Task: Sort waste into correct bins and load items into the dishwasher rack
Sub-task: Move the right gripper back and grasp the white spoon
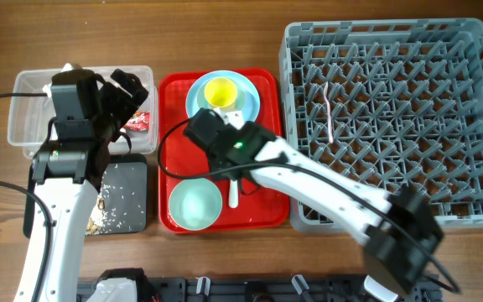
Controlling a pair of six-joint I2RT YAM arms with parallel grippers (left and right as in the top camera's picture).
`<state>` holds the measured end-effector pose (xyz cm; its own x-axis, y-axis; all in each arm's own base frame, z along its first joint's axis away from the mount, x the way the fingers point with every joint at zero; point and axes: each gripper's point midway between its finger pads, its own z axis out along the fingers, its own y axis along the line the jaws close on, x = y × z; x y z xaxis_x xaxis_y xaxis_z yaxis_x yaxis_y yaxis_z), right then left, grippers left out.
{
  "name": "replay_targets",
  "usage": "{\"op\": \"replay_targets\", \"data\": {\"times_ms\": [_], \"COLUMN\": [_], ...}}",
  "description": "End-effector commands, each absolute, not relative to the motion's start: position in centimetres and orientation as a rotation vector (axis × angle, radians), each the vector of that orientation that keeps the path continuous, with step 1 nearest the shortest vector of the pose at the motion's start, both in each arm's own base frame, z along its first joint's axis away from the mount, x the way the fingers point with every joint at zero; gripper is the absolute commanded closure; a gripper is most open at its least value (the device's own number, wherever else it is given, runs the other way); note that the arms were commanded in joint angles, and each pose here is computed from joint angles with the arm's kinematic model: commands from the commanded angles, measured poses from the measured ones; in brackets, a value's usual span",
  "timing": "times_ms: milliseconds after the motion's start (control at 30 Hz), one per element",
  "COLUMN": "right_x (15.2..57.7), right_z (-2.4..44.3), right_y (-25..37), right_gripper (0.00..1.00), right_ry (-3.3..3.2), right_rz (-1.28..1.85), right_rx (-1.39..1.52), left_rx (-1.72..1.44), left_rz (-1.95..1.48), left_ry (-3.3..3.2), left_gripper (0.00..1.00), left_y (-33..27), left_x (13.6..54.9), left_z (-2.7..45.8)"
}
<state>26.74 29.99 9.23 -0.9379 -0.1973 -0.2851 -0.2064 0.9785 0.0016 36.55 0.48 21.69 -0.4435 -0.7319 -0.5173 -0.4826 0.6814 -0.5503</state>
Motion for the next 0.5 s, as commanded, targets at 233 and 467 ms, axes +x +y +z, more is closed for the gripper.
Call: {"op": "replay_targets", "data": {"times_ms": [233,467], "right_x": [27.4,27.3], "right_z": [0.5,0.2], "right_y": [28.4,28.4], "right_gripper": [0.57,0.74], "right_ry": [2.893,2.894], "right_rz": [-0.270,-0.268], "right_rx": [-0.481,-0.492], "left_rx": [-0.929,-0.929], "left_rz": [-0.420,-0.420], "left_ry": [2.114,2.114], "left_gripper": [0.00,0.00], "left_y": [0.7,0.7], "left_x": [36.8,36.8], "left_z": [22.2,22.2]}}
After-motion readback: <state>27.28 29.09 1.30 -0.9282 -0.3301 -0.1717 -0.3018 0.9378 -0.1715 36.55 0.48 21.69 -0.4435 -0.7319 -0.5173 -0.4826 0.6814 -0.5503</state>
